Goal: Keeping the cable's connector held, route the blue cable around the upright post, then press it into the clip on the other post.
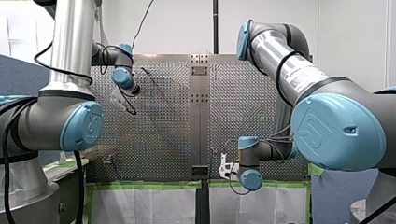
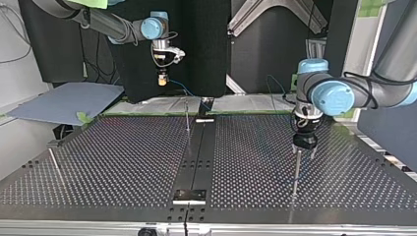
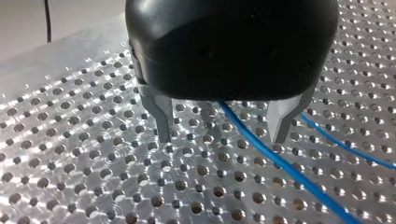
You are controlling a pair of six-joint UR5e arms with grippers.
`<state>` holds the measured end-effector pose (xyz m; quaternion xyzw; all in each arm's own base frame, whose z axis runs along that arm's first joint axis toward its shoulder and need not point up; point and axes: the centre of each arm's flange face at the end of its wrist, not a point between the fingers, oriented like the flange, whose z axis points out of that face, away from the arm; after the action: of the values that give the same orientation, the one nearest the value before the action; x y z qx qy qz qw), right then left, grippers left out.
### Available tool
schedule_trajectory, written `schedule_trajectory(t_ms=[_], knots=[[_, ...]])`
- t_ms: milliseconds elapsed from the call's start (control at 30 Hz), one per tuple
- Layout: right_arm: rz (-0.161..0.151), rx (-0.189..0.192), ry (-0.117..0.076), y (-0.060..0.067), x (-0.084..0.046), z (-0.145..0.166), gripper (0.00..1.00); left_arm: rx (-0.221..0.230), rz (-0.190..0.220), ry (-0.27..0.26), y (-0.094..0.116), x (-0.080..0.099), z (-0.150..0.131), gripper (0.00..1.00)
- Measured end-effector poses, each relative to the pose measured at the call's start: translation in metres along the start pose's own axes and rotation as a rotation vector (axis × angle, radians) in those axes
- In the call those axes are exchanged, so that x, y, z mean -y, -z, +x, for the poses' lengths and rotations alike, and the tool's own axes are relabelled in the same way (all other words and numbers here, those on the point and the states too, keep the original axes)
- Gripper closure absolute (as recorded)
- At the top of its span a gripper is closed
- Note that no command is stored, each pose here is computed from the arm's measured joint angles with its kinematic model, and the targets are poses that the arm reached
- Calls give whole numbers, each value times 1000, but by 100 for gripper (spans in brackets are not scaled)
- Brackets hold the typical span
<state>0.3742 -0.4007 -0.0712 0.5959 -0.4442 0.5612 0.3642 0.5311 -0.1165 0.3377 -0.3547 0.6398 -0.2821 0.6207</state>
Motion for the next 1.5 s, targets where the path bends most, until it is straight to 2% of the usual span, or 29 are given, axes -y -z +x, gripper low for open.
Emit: schedule_trajectory(t_ms=[133,267,533,767,1067,1200,1367,1500], knots=[[3,0,-2,0,0,0,100,14,16,-1,5,8,-7,0],[4,0,-4,0,0,0,100,10,24,-5,11,14,-11,0],[4,0,-5,0,0,0,100,-25,16,-24,28,7,-5,0],[4,0,-7,0,0,0,100,-29,32,-41,54,10,-6,0],[4,0,-15,0,0,0,100,-36,42,-105,90,14,-9,0],[4,0,-16,-1,0,0,100,-25,45,-141,102,21,-18,0],[4,-1,-16,-1,-1,0,100,3,86,-192,115,38,-30,0],[6,-1,-16,-1,-1,0,100,3,126,-229,126,50,-37,0]])
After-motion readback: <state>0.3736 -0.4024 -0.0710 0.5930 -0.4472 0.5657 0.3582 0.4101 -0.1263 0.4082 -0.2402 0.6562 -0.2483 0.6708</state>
